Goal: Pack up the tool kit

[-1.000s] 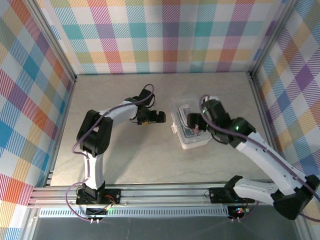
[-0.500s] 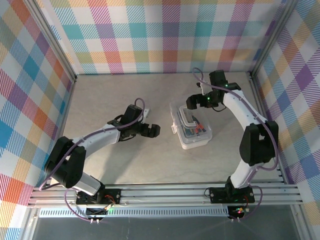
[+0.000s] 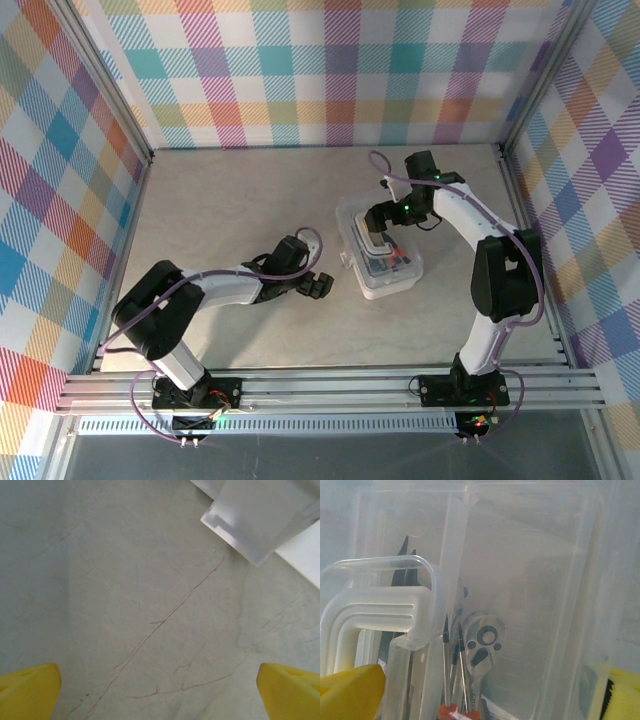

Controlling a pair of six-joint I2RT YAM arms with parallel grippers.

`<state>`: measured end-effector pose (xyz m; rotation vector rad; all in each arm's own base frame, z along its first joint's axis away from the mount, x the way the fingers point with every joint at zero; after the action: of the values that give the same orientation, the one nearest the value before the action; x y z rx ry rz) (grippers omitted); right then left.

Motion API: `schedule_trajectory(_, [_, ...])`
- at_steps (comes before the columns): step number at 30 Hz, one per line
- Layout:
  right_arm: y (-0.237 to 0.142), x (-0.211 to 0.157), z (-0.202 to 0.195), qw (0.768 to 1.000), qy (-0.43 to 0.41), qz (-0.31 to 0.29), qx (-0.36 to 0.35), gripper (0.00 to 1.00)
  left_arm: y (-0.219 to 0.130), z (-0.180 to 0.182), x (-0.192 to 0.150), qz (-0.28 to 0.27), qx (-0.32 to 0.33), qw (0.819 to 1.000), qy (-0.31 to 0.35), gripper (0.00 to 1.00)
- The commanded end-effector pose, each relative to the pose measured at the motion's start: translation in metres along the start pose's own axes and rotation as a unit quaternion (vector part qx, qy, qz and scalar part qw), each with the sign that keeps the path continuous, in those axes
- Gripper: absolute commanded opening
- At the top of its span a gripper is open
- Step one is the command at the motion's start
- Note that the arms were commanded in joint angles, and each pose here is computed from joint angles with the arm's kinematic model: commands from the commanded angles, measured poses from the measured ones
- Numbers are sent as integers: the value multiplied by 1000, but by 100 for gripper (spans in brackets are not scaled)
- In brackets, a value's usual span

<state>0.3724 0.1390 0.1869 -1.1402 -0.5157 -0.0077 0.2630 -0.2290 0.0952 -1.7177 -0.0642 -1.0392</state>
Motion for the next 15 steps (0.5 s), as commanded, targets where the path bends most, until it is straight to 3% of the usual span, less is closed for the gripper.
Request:
schedule_trajectory(1, [26,-33,25,996,-29,80,16,99,13,-5,4,-35,11,999,20,100])
schedule_trajectory(6, [29,-40,33,995,-30,89,22,99,34,-15,2,-43,-3,999,30,100])
schedule_trajectory(15, [33,-39,29,995,-26,93,9,99,36,-27,-3,-44,-35,997,56,100])
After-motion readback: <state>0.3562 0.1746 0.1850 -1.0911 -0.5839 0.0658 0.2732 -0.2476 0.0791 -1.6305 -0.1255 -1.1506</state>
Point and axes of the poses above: each hand's point on the last joint's axis, 136 mm out from that joint toward the fingers, its own y axis out along the fingers, its own z axis along the line the jaws close on, x = y × z, the point moved 8 cm from there along -y, back along the fingers, and after that the axes turned 6 degrees about y, right-handed, at the moved point
